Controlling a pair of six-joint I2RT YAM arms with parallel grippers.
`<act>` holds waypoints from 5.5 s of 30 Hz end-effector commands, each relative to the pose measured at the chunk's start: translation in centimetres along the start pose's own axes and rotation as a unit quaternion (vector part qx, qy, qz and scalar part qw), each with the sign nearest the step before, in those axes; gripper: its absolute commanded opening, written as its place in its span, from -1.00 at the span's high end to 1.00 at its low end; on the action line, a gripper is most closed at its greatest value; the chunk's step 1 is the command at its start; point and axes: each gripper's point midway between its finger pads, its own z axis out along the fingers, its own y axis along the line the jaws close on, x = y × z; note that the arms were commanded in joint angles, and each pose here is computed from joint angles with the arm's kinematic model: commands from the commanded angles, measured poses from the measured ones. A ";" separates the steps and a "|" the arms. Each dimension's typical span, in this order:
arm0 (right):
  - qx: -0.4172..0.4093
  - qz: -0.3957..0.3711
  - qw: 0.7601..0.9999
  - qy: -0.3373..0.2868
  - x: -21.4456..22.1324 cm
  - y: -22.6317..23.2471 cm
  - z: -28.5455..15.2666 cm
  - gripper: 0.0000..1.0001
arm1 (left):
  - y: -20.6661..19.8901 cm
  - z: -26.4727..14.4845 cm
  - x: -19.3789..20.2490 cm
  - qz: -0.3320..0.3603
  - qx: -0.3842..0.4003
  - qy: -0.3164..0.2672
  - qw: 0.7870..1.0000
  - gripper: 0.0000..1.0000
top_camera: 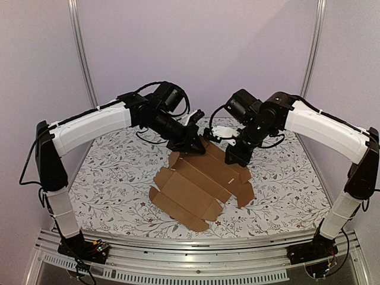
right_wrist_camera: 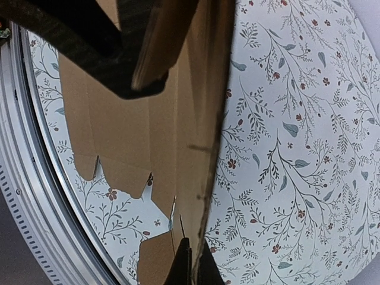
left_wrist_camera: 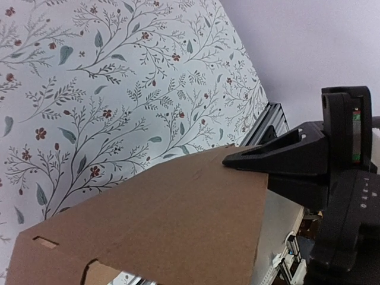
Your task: Fold the paper box
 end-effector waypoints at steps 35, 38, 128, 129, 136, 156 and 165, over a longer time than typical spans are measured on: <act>0.165 -0.202 0.963 0.075 -0.5 -2.0 2.1 1.00 | 7.9 -11.3 3.2 0.013 -0.155 -0.085 0.984 0.34; 0.184 -0.219 0.954 0.088 -0.6 -1.9 2.8 1.00 | 9.1 -9.9 4.0 0.010 -0.152 -0.075 0.985 0.34; 0.517 -0.241 0.819 0.061 2.5 2.6 9.6 1.00 | 14.0 3.2 14.5 0.000 -0.132 -0.057 0.990 0.31; 0.519 -0.240 0.818 0.060 2.5 2.6 9.6 1.00 | 14.0 3.2 14.4 0.004 -0.134 -0.059 0.989 0.30; 0.522 -0.235 0.818 0.055 2.9 2.9 9.9 1.00 | 14.3 3.5 13.8 0.021 -0.147 -0.071 0.986 0.27; 0.522 -0.220 0.823 0.040 2.5 3.0 9.6 1.00 | 12.5 5.0 13.6 0.069 -0.153 -0.092 0.982 0.11; 0.522 -0.211 0.826 0.029 2.5 3.5 8.9 1.00 | 11.8 5.4 12.9 0.096 -0.142 -0.144 0.975 -0.02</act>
